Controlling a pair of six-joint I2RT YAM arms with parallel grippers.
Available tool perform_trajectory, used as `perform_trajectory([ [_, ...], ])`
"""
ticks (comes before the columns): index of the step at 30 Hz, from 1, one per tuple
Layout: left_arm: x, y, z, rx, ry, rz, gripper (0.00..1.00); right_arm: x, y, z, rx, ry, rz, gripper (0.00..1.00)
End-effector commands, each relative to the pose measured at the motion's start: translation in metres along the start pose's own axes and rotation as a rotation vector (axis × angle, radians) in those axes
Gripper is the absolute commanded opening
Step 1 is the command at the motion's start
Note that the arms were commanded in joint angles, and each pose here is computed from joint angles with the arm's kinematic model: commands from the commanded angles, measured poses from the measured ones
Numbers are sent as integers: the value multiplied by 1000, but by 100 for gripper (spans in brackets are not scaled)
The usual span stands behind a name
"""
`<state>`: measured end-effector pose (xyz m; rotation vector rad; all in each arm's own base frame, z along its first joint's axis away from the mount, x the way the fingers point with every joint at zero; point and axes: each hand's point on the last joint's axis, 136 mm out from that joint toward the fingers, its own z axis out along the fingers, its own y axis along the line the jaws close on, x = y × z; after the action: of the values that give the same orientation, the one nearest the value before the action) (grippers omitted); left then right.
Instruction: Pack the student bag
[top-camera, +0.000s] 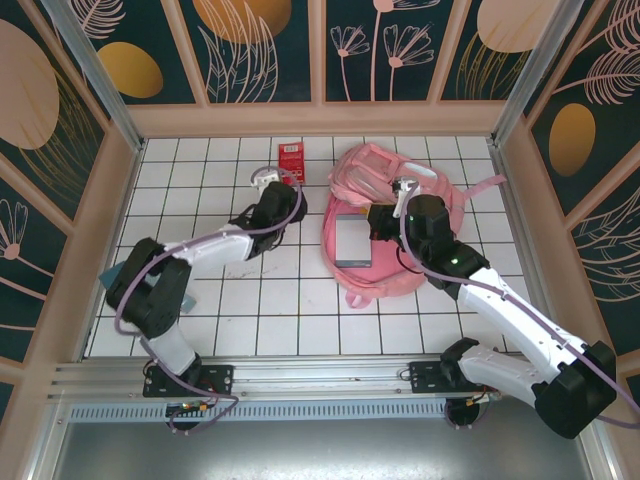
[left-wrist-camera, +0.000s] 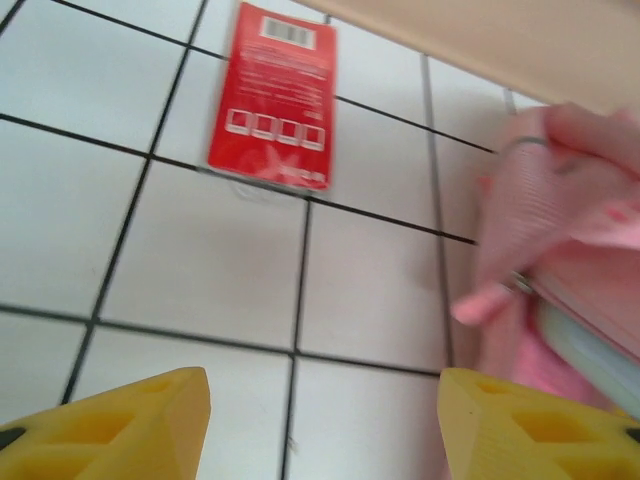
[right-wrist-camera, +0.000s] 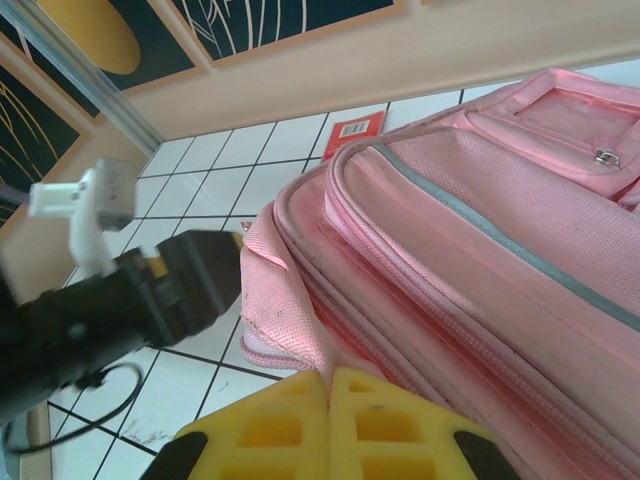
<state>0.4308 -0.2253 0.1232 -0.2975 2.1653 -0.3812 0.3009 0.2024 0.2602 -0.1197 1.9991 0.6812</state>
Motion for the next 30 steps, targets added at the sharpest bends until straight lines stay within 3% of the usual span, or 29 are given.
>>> perform_trajectory([
  [1, 3, 8, 30, -89, 35, 128, 61, -30, 11, -5, -43, -103, -1, 0],
  [7, -15, 1, 82, -197, 24, 269, 61, -25, 6, -4, -31, -92, 3, 0],
  [19, -18, 18, 172, -359, 80, 381, 67, -24, -4, -4, -3, -86, 4, 0],
  [27, -12, 27, 193, -400, 133, 400, 72, -22, -3, -3, -19, -76, 9, 0],
  [30, -8, 32, 193, -413, 150, 395, 66, -23, -2, -2, -26, -77, 13, 0],
])
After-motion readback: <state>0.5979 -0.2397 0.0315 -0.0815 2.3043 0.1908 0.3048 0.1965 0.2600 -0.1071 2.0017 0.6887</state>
